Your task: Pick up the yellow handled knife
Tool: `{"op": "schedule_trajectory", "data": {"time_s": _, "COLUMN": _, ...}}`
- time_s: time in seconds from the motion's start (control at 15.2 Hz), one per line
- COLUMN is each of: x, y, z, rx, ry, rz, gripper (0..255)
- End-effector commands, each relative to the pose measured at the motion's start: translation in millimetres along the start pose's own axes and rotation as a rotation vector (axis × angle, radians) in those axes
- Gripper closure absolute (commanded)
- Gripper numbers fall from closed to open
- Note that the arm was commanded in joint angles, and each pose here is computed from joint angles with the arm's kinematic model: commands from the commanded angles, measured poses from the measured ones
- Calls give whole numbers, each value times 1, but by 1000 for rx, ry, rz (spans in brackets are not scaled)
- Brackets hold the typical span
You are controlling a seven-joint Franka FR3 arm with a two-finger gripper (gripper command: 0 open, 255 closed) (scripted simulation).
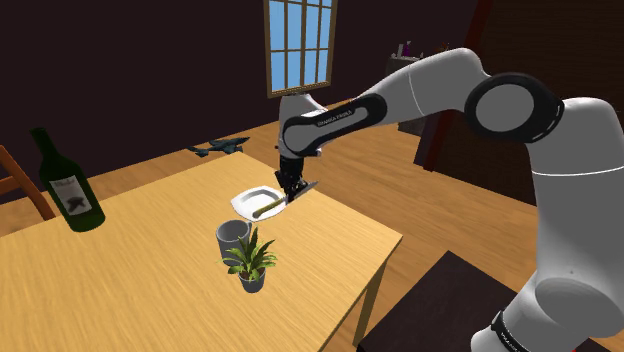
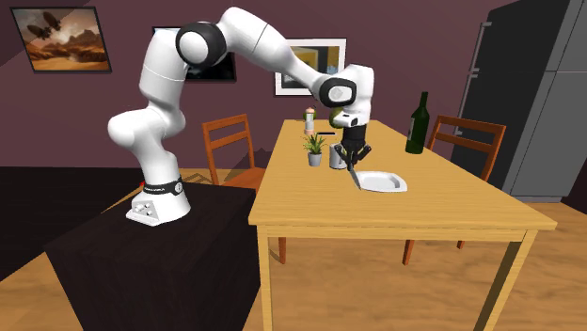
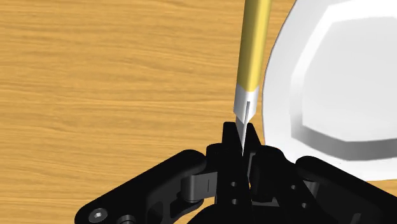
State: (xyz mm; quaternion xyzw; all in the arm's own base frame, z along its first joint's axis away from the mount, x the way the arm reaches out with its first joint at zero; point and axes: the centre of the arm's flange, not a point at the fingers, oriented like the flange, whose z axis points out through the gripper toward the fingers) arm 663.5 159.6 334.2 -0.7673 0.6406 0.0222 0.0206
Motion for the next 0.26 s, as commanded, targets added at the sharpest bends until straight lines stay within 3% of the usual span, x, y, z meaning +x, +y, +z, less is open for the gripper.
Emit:
{"op": "schedule_trajectory", "data": {"time_s": 0.0, "x": -1, "y": 1, "z": -11, "rx": 0, "ry": 0, "rz": 0, "gripper": 255}}
{"op": "schedule_trajectory", "data": {"time_s": 0.2, "x": -1, "y": 1, "z": -17, "rx": 0, "ry": 0, "rz": 0, "gripper": 255}}
